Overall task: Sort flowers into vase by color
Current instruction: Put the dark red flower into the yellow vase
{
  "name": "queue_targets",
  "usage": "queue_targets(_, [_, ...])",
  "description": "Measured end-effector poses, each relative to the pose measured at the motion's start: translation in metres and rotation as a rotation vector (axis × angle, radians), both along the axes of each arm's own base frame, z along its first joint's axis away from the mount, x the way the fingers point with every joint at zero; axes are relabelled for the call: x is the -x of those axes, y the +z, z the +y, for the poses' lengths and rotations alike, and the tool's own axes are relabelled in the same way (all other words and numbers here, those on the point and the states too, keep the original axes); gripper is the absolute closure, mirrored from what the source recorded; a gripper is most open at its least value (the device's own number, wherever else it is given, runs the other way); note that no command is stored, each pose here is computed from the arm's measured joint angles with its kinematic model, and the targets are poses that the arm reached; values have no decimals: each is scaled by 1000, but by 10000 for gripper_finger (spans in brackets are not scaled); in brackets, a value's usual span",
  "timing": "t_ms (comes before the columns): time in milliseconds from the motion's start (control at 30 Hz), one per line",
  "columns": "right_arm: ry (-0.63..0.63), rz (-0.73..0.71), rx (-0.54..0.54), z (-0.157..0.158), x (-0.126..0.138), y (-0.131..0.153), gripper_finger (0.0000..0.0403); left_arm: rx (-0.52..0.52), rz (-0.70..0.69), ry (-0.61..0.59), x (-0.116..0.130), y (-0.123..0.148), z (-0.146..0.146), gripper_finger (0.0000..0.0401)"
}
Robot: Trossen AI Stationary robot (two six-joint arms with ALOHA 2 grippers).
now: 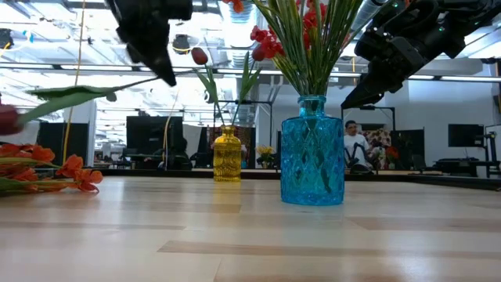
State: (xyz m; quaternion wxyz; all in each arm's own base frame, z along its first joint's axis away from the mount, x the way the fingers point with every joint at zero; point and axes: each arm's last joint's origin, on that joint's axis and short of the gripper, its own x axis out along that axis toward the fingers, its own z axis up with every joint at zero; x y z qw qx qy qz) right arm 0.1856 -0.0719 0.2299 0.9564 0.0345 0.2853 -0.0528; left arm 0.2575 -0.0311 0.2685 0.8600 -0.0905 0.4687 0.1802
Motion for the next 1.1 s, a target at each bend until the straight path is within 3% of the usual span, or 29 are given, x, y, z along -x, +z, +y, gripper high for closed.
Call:
queue_targets(433, [0, 0, 0, 0, 0, 0, 188, -446, 160, -542, -2, 9, 2, 401])
queue_targets(633, [0, 0, 0, 0, 0, 0, 188, -544, 223, -643, -2, 5, 5, 401])
queue_targets(867, [0, 0, 0, 0, 0, 0, 188, -597, 354, -736, 2, -18, 11, 401])
queue_targets(1100, [0, -1, 1, 0, 0, 0, 188, -688, 439, -820, -12, -37, 12, 401])
